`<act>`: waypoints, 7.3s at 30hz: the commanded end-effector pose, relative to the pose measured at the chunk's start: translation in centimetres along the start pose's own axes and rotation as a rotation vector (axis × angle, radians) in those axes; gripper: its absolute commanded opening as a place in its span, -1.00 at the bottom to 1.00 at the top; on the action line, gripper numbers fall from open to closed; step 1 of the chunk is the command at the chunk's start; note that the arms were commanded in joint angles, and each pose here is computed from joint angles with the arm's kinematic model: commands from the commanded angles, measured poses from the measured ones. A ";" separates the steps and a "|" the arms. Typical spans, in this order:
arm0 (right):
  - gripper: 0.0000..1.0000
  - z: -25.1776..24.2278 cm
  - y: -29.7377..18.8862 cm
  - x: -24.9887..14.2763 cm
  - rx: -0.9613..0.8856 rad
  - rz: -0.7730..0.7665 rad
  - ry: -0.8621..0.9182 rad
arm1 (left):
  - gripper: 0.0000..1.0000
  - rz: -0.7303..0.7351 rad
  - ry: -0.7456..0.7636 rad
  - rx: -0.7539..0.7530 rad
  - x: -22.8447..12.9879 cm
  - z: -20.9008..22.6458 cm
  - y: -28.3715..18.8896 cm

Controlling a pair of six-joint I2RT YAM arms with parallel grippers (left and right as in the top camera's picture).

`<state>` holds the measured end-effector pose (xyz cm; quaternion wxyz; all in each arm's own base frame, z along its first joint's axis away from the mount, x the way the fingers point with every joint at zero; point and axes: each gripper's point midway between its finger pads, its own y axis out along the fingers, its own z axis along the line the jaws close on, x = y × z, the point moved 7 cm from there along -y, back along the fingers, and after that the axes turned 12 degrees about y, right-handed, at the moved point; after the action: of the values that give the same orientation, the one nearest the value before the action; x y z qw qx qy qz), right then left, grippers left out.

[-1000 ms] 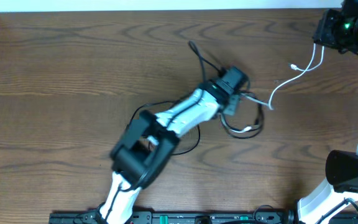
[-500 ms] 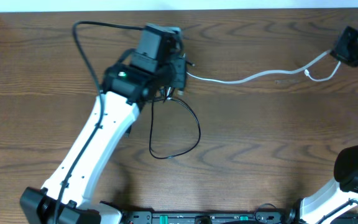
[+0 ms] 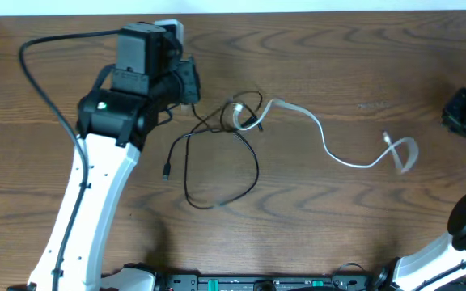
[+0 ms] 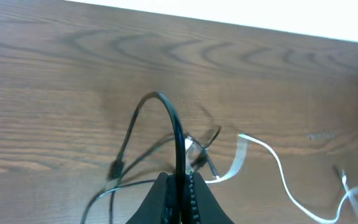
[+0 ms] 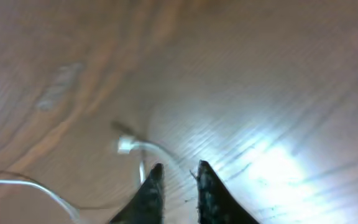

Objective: Untangle cables

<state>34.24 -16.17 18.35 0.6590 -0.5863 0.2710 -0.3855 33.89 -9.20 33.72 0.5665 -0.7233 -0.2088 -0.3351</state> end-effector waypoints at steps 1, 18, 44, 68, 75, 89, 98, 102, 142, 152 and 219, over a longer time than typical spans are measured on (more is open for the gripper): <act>-0.51 -2.3 0.5 0.5 -0.029 -0.004 0.083 | -0.86 -0.038 -0.012 0.021 0.5 1.4 -1.4; 0.41 12.8 -1.6 -6.5 0.595 0.121 -0.519 | -0.85 0.128 -0.049 -0.043 -2.1 1.2 -0.1; -0.91 22.9 8.3 -22.8 0.335 0.261 -0.671 | -0.85 0.283 -0.061 0.082 -4.3 3.0 2.9; -0.97 20.5 -17.1 -1.9 0.442 -0.527 -0.356 | -0.85 0.232 -0.055 0.079 -3.4 3.0 3.1; -0.98 18.2 -27.7 5.1 0.716 -0.915 -0.215 | -0.85 0.229 -0.055 0.079 -3.3 3.0 3.1; -0.97 14.7 -18.5 16.2 0.506 -0.994 0.004 | -0.85 0.227 -0.054 0.078 -3.3 3.0 3.1; 0.73 13.2 -5.6 18.6 0.318 -0.736 0.021 | -0.85 0.228 -0.055 0.078 -3.3 3.0 3.1; 0.99 13.5 -5.2 17.5 0.338 -0.655 -0.039 | -0.85 0.228 -0.055 0.078 -3.3 3.0 3.1; 0.89 25.9 -2.6 -18.3 0.563 0.281 -0.980 | -0.85 -0.983 0.182 -0.119 5.0 -3.3 -26.2; 0.89 26.8 -0.6 -24.8 0.555 0.357 -1.136 | -0.85 -1.087 -0.018 0.331 5.2 1.1 -29.4; -0.98 18.6 -24.7 -6.2 0.765 -0.518 -0.438 | -0.19 0.005 -0.123 0.106 -1.6 1.8 -7.0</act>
<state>40.60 1.96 45.85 0.7635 -0.4106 -0.2301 -0.4421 28.02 -5.11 37.31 0.5965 -0.7032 -0.2710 -0.2762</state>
